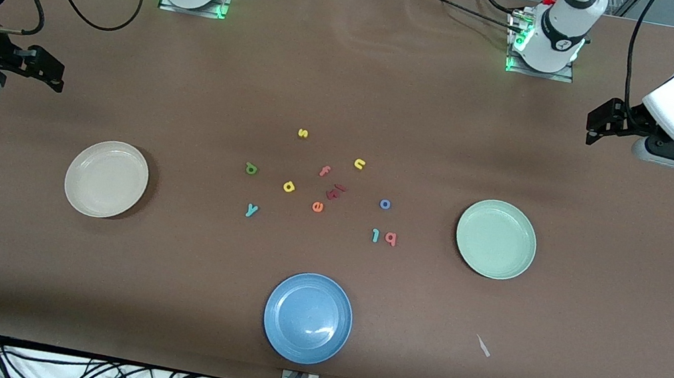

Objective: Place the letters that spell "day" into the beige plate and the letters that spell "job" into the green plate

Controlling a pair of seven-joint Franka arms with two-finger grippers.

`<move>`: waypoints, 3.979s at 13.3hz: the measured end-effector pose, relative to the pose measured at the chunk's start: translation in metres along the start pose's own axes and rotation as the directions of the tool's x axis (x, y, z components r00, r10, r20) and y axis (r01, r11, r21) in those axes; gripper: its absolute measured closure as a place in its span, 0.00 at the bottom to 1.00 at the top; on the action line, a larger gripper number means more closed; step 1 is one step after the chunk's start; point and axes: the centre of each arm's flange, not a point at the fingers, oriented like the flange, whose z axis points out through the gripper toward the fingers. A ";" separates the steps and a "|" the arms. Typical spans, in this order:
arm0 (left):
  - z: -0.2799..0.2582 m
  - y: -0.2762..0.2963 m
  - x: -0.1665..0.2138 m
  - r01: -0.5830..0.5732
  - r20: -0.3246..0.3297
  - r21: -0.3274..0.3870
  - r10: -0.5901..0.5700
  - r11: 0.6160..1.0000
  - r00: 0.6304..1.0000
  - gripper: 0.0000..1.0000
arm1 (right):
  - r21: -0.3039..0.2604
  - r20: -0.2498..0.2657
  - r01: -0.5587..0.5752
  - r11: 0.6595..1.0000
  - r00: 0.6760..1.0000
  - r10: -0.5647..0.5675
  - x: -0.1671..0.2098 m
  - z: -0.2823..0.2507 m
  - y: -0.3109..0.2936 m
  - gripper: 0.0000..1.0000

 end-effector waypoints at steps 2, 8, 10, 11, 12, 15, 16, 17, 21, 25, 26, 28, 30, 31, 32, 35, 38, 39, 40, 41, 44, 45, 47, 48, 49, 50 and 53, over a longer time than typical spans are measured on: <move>0.000 0.000 0.000 0.000 0.000 0.000 0.000 1.000 1.000 0.00 | 0.000 0.001 0.000 1.000 1.000 0.000 0.000 0.001 0.000 0.00; 0.000 0.000 0.000 0.000 0.000 0.000 0.000 1.000 1.000 0.00 | 0.000 0.000 -0.001 1.000 1.000 0.001 0.001 0.006 -0.001 0.00; 0.000 0.000 0.000 0.000 0.000 0.000 0.000 1.000 1.000 0.00 | 0.000 0.000 -0.002 1.000 1.000 0.002 0.001 0.007 -0.001 0.00; 0.000 0.000 0.000 0.000 0.000 0.000 0.000 1.000 1.000 0.00 | 0.000 -0.006 -0.002 1.000 1.000 0.002 0.001 0.007 -0.001 0.00; 0.000 0.000 0.000 0.000 0.000 0.000 0.000 1.000 1.000 0.00 | -0.001 -0.015 -0.002 1.000 1.000 0.002 0.002 0.007 -0.001 0.00; 0.000 0.000 0.000 0.000 0.000 0.000 0.000 1.000 1.000 0.00 | -0.002 -0.025 -0.003 1.000 1.000 0.003 0.003 0.007 -0.001 0.00; 0.000 0.000 0.000 0.000 0.000 0.000 0.000 1.000 1.000 0.00 | -0.002 -0.025 -0.003 1.000 1.000 0.003 0.003 0.007 -0.001 0.00; 0.000 0.000 0.000 0.000 0.000 0.000 0.000 1.000 1.000 0.00 | -0.002 -0.025 -0.003 1.000 1.000 0.003 0.003 0.007 0.000 0.00; 0.000 0.001 0.000 -0.003 0.001 0.000 0.003 1.000 1.000 0.00 | -0.002 -0.023 -0.003 1.000 1.000 0.003 0.003 0.008 -0.001 0.00; 0.012 0.006 0.005 -0.013 0.025 -0.001 0.013 1.000 1.000 0.00 | -0.002 -0.021 -0.003 1.000 1.000 0.003 0.003 0.009 -0.001 0.00; 0.018 0.007 0.008 -0.017 0.036 -0.002 0.017 1.000 0.999 0.00 | -0.002 -0.021 -0.003 1.000 1.000 0.003 0.003 0.009 -0.001 0.00; 0.036 0.017 0.019 -0.037 0.067 -0.006 0.037 0.999 0.997 0.00 | -0.001 -0.019 -0.003 1.000 1.000 0.003 0.003 0.010 0.000 0.00; 0.059 0.040 0.038 -0.080 0.098 -0.017 0.081 0.997 0.992 0.00 | -0.001 -0.019 -0.003 1.000 1.000 0.003 0.003 0.010 -0.001 0.00; 0.073 0.056 0.049 -0.107 0.114 -0.026 0.110 0.994 0.987 0.00 | -0.001 -0.018 -0.004 1.000 1.000 0.004 0.003 0.010 0.000 0.00; 0.086 0.073 0.062 -0.135 0.128 -0.036 0.139 0.990 0.982 0.00 | -0.001 -0.018 -0.004 1.000 1.000 0.004 0.003 0.010 0.000 0.00; 0.135 0.117 0.101 -0.196 0.164 -0.068 0.205 0.978 0.965 0.00 | -0.001 -0.017 -0.004 1.000 1.000 0.004 0.002 0.011 0.000 0.00; 0.204 0.144 0.148 -0.214 0.140 -0.110 0.228 0.971 0.963 0.00 | -0.001 -0.016 -0.003 1.000 1.000 0.003 0.002 0.011 -0.001 0.00; 0.231 0.157 0.160 -0.223 0.108 -0.123 0.237 0.967 0.966 0.00 | -0.001 -0.016 -0.003 1.000 1.000 0.003 0.002 0.011 -0.001 0.00; 0.259 0.169 0.170 -0.237 0.075 -0.135 0.248 0.962 0.966 0.00 | -0.001 -0.014 -0.003 1.000 1.000 0.003 0.002 0.011 -0.001 0.00; 0.288 0.181 0.177 -0.266 0.043 -0.146 0.275 0.953 0.961 0.00 | 0.000 -0.009 -0.003 1.000 1.000 0.003 0.002 0.012 -0.001 0.00; 0.354 0.213 0.186 -0.426 -0.066 -0.158 0.421 0.891 0.905 0.00 | 0.000 -0.002 0.006 1.000 1.000 -0.006 0.002 0.013 -0.006 0.00; 0.369 0.218 0.189 -0.518 -0.107 -0.149 0.507 0.842 0.855 0.00 | -0.001 0.002 0.010 1.000 1.000 -0.010 0.002 0.015 -0.008 0.00; 0.389 0.217 0.193 -0.673 -0.148 -0.122 0.657 0.730 0.739 0.00 | -0.001 0.011 0.021 1.000 1.000 -0.021 0.005 0.020 -0.015 0.00; 0.393 0.216 0.194 -0.727 -0.157 -0.112 0.711 0.677 0.686 0.00 | 0.002 0.020 0.027 1.000 0.999 -0.027 0.006 0.024 -0.020 0.00; 0.394 0.218 0.194 -0.769 -0.165 -0.102 0.751 0.632 0.639 0.00 | 0.013 0.032 0.037 0.999 0.999 -0.037 0.008 0.030 -0.029 0.00; 0.394 0.222 0.193 -0.799 -0.174 -0.091 0.781 0.594 0.600 0.00 | 0.028 0.042 0.045 0.999 0.998 -0.046 0.010 0.037 -0.041 0.00; 0.399 0.234 0.188 -0.885 -0.183 -0.068 0.866 0.461 0.466 0.04 | 0.032 0.071 0.028 0.999 0.997 -0.031 0.017 0.060 -0.098 0.00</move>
